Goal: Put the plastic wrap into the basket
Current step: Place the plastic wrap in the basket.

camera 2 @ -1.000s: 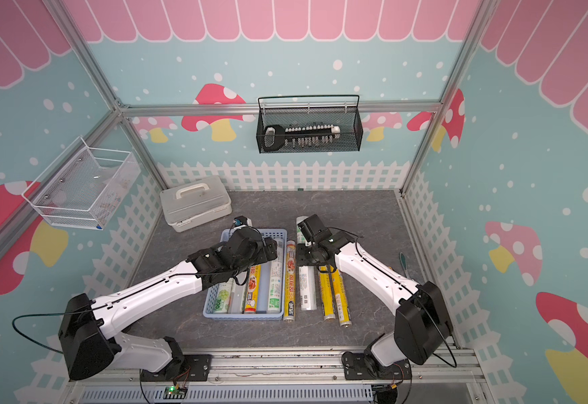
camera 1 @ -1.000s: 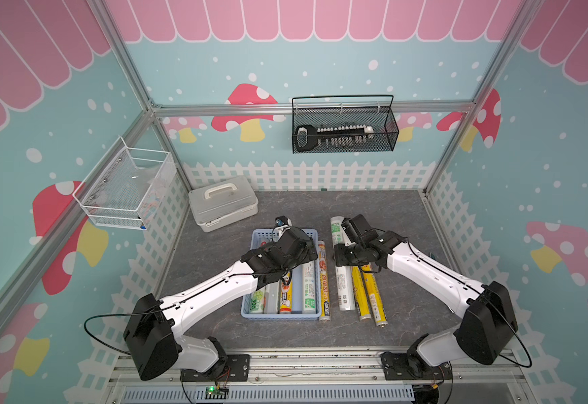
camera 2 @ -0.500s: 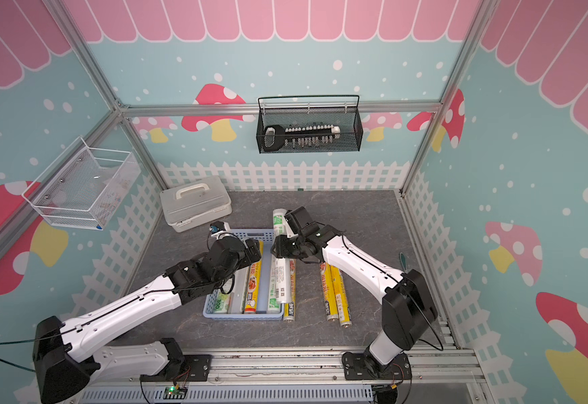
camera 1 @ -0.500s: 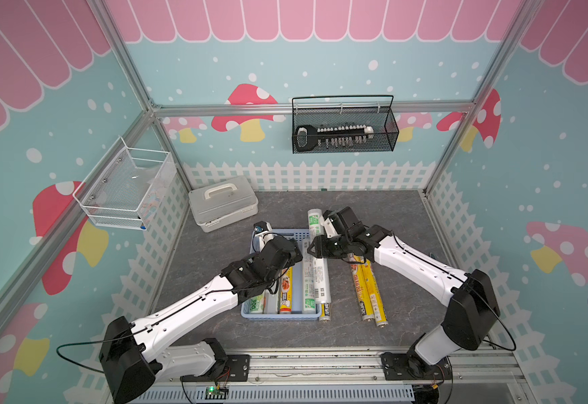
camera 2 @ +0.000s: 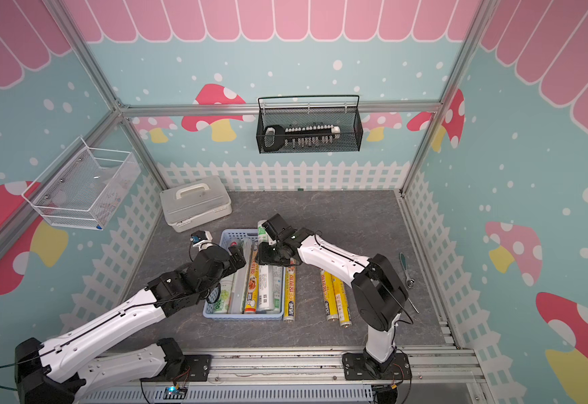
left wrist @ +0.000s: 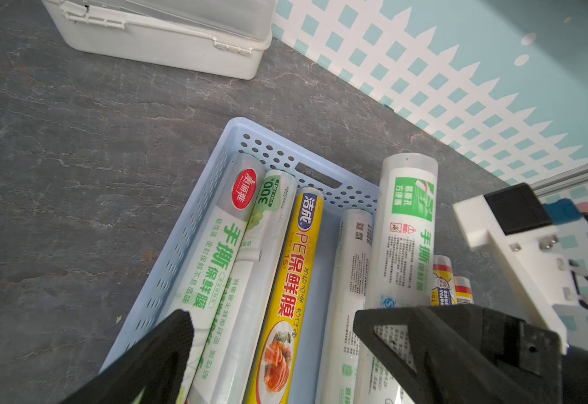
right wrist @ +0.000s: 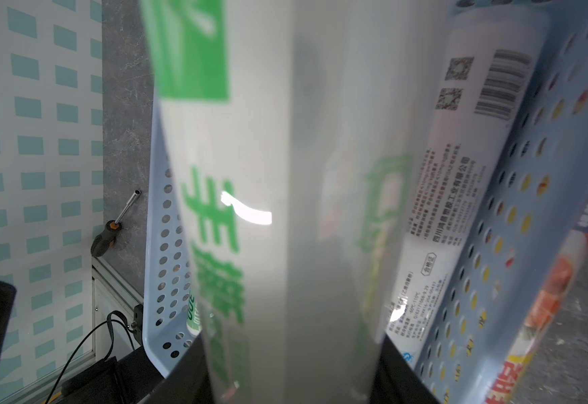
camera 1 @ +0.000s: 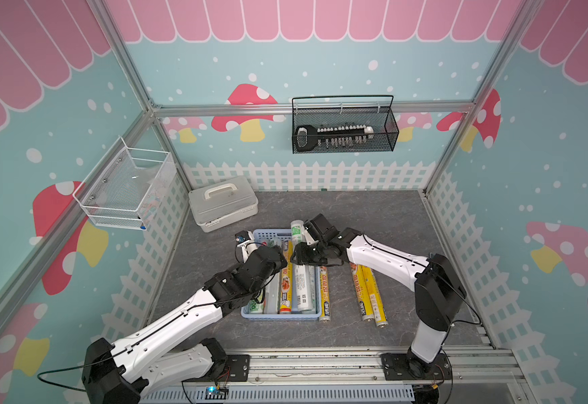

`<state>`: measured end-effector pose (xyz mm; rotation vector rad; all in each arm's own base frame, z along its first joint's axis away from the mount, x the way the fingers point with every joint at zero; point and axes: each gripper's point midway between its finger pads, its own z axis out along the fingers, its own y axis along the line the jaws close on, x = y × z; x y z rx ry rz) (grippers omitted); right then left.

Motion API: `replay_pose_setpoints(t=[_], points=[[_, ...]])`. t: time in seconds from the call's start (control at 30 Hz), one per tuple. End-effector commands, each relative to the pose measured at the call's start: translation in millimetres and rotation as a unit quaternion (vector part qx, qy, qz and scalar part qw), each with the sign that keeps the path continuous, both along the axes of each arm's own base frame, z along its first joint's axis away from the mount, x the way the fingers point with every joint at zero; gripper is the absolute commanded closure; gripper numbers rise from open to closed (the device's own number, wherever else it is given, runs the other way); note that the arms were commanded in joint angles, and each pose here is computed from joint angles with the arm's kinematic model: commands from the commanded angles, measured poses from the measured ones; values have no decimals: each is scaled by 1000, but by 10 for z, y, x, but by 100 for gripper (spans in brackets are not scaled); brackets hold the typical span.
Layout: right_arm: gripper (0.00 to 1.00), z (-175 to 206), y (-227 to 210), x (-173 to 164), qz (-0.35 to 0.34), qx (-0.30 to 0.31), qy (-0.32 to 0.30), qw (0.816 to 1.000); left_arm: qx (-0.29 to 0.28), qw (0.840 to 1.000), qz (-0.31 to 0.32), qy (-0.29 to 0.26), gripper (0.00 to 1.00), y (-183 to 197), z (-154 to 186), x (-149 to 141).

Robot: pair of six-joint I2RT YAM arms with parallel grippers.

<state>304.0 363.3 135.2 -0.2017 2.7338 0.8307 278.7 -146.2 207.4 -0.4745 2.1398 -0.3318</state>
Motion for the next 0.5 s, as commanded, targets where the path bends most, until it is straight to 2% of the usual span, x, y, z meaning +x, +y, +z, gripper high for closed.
replay_pose_setpoints(t=[0.0,0.13,0.17,0.23,0.47], points=[[64,164,187,105,-9,31,-12,999,-4,1000,8,6,1,57,-23,-30],[64,33,275,83,-11,29,15,999,-6,1000,8,3,1,69,-13,-39],[64,-132,266,82,-18,14,32,999,-5,1000,7,3,1,72,-8,-45],[64,-210,254,88,-27,7,39,999,-6,1000,7,0,1,86,2,-52],[57,-454,228,55,-35,-20,65,997,-2,1000,8,-3,1,103,19,-52]])
